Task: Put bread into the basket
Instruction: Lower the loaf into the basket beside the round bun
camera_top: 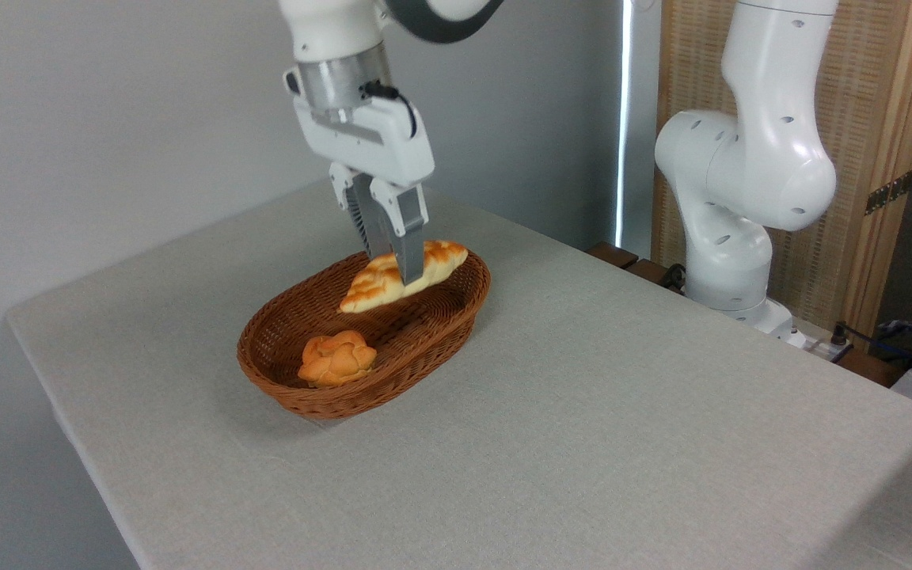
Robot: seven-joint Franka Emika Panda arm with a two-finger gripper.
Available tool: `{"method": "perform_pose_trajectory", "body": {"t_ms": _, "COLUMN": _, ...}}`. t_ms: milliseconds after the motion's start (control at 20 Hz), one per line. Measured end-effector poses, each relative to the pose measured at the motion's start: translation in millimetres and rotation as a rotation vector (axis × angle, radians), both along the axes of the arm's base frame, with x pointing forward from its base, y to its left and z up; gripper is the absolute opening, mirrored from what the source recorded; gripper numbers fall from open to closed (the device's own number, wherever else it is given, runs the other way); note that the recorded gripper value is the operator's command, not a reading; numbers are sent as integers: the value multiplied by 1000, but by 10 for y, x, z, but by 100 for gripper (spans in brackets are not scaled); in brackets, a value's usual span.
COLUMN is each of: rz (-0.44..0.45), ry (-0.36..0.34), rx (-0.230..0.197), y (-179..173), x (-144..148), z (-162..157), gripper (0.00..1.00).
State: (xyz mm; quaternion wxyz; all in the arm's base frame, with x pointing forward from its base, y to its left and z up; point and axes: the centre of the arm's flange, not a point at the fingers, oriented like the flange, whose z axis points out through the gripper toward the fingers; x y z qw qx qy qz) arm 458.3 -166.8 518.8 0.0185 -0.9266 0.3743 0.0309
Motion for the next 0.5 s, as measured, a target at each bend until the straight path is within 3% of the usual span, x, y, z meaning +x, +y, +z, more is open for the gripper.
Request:
{"method": "perform_pose_trajectory", "body": {"t_ms": 50, "rz": 7, "ry": 8, "rx": 8, "y": -31, "x": 63, "z": -54, "gripper": 100}}
{"method": "perform_pose_trajectory", "body": {"t_ms": 300, "rz": -22, "ry": 12, "rx": 63, "y": -132, "x": 288, "z": -191, "gripper": 100}}
{"method": "perform_pose_trajectory", "body": {"t_ms": 500, "rz": -25, "ry": -1, "rx": 63, "y": -144, "x": 313, "z": -136, "gripper": 100}}
